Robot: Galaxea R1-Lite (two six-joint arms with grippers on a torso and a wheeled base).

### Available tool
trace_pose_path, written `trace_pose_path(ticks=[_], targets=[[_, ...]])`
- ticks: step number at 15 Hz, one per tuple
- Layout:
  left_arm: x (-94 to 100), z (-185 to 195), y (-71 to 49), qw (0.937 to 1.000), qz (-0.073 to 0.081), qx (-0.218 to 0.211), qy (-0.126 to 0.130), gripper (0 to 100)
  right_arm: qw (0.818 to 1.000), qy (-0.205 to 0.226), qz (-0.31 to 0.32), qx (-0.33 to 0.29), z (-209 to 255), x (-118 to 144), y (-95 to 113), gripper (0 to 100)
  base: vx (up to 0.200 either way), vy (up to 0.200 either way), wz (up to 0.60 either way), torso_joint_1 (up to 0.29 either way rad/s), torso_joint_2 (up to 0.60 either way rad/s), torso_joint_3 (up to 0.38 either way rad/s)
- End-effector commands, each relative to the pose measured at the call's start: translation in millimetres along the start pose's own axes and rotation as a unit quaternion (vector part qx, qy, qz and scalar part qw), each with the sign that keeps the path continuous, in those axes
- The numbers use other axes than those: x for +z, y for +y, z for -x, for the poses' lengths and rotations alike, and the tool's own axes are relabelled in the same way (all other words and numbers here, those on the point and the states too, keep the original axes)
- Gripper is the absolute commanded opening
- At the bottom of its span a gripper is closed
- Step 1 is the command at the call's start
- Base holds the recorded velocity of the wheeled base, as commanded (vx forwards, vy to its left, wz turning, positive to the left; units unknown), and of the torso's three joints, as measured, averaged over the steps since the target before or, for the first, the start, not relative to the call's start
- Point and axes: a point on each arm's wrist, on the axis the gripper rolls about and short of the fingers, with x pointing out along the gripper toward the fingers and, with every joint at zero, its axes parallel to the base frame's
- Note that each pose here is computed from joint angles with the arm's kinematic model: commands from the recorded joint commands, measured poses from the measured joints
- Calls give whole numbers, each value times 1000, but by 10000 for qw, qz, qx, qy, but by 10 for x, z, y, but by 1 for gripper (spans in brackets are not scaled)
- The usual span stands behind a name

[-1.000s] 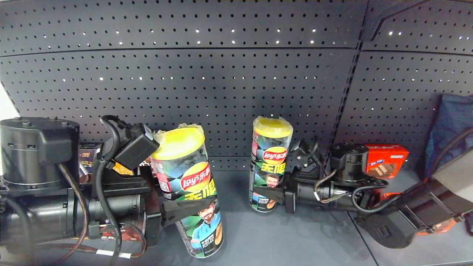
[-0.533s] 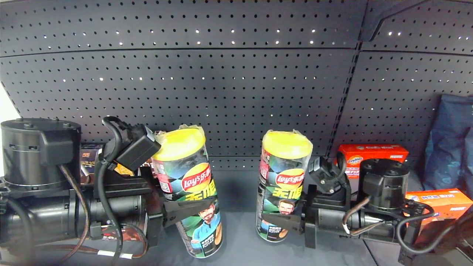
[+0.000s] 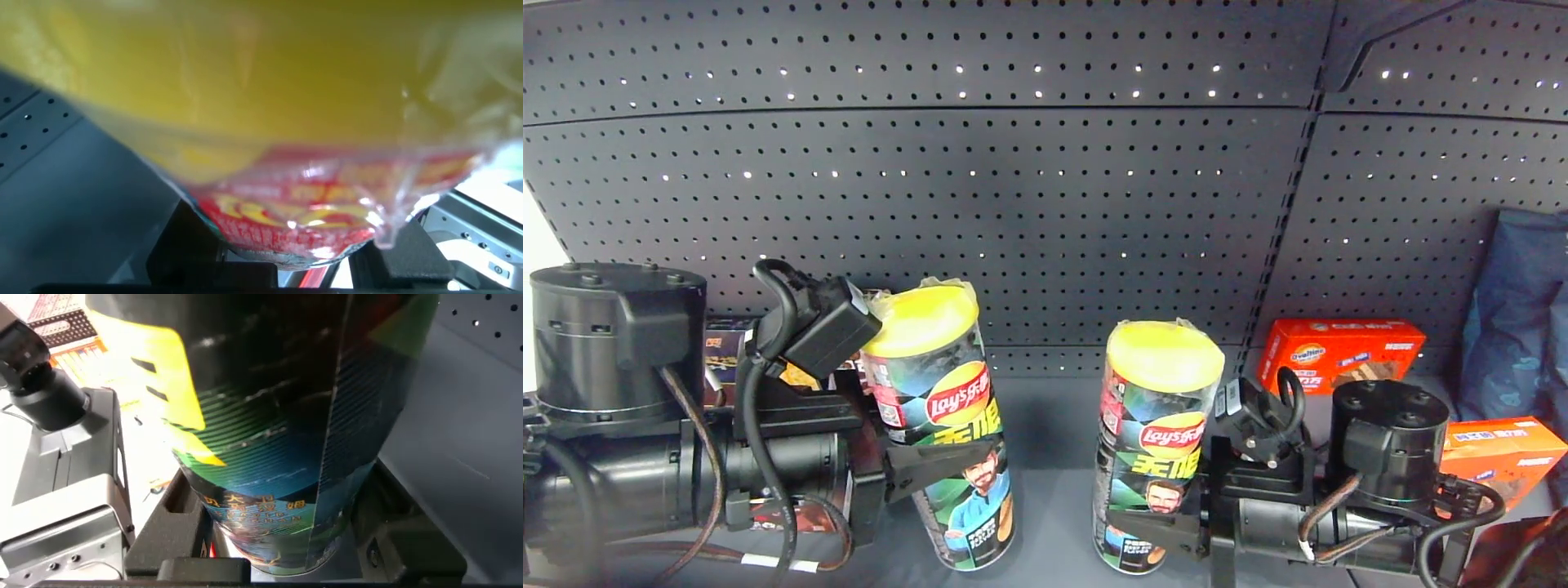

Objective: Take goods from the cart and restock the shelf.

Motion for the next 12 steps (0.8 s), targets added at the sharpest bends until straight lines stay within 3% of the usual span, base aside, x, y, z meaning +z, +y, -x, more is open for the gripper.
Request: trace_pose_path(ticks=[1, 9, 10, 12], targets=[[-3, -5, 2, 10000, 6, -2, 10, 0, 9999, 104, -57, 26, -65, -86, -26, 0, 0, 0, 0, 0, 0, 0], [-42, -12, 6, 10000, 41, -2, 69, 0, 9994, 289, -164, 68, -167, -215, -61, 0, 0, 0, 0, 0, 0, 0], [-40, -12, 6, 10000, 37, -1, 62, 0, 9993, 307, -155, 113, -186, -230, -41, 100, 0, 0, 0, 0, 0, 0], [-45, -12, 5, 10000, 41, -2, 69, 0, 9992, 337, -164, 136, -199, -263, -28, 100, 0, 0, 0, 0, 0, 0]])
